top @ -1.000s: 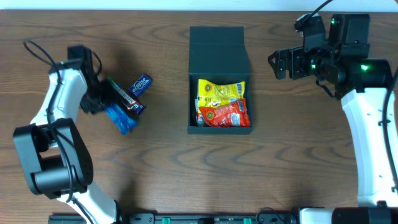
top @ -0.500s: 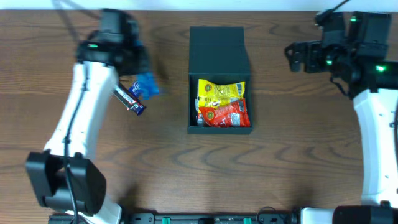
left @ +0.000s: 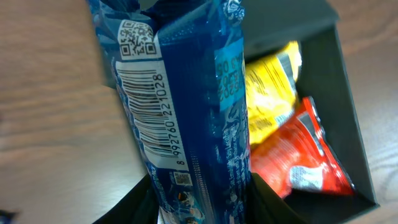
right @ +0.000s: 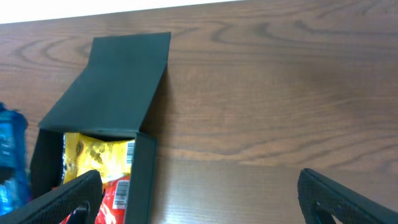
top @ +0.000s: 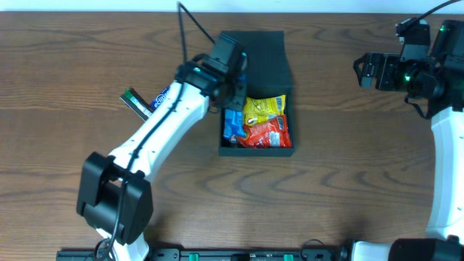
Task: Pack container
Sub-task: 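Carry the blue bar with the left gripper into the box's left side, then release the blue bar and move the left gripper back to the green bar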
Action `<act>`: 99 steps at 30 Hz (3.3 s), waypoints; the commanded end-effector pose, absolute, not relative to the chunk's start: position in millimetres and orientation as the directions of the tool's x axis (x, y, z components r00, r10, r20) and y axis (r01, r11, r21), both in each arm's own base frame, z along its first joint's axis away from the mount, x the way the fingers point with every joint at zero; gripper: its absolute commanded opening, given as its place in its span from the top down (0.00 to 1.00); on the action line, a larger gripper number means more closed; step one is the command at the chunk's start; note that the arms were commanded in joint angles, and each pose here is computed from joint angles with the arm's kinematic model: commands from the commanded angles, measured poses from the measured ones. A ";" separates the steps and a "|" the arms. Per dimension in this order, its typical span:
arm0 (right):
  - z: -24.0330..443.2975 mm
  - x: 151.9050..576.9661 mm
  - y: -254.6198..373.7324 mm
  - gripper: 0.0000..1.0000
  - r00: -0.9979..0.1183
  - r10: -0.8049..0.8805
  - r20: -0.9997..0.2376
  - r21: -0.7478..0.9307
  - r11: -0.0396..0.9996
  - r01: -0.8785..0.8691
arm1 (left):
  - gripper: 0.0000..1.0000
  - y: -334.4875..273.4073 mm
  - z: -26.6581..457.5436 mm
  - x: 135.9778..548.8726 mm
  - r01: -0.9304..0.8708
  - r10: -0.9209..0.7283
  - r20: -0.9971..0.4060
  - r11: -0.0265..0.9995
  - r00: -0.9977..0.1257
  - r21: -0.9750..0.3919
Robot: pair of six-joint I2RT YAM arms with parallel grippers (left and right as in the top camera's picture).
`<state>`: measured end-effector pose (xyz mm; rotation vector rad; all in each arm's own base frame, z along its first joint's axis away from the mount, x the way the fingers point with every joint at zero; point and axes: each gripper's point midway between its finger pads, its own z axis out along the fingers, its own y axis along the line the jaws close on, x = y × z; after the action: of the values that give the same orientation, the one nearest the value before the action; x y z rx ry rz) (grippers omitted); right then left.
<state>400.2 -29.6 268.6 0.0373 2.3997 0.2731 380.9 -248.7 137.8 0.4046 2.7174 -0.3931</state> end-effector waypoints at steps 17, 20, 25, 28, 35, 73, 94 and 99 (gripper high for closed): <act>271.7 387.1 -28.6 0.01 -0.764 0.126 -0.633 0.234 0.972 -0.033 | 0.87 -241.6 94.9 367.3 0.199 0.153 -0.223 0.959 -0.963 -0.203; 271.7 387.1 -28.4 0.01 -0.764 0.127 -0.633 0.235 0.972 -0.033 | 0.87 -230.9 89.5 370.4 0.175 0.136 -0.209 0.968 -0.968 -0.179; 271.8 387.3 -28.4 0.01 -0.763 0.126 -0.633 0.235 0.972 -0.034 | 0.85 -219.8 85.8 373.0 0.146 0.113 -0.190 0.974 -0.975 -0.173; 271.8 387.3 -28.4 0.01 -0.763 0.126 -0.633 0.235 0.972 -0.034 | 0.82 -219.2 86.1 374.5 0.145 0.110 -0.193 0.974 -0.975 -0.175; 271.8 387.2 -28.4 0.01 -0.764 0.126 -0.633 0.235 0.971 -0.034 | 0.49 -220.3 86.2 373.9 0.154 0.119 -0.192 0.972 -0.974 -0.180; 271.8 387.1 -27.1 0.01 -0.765 0.151 -0.626 0.254 0.967 -0.017 | 0.94 -225.1 67.5 444.2 0.242 0.185 -0.325 0.959 -0.927 -0.144; 271.6 387.0 -27.1 0.01 -0.766 0.151 -0.625 0.254 0.967 -0.017 | 0.84 -140.8 160.1 483.5 0.168 0.152 -0.480 0.986 -0.864 0.010; 271.6 387.1 -27.1 0.01 -0.765 0.150 -0.626 0.254 0.967 -0.017 | 0.76 -96.8 140.3 481.1 0.195 0.191 -0.395 0.980 -0.898 0.032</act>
<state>389.6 -25.0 261.4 0.0762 2.4502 0.3176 479.3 -117.0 152.2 0.1968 2.6842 -0.0365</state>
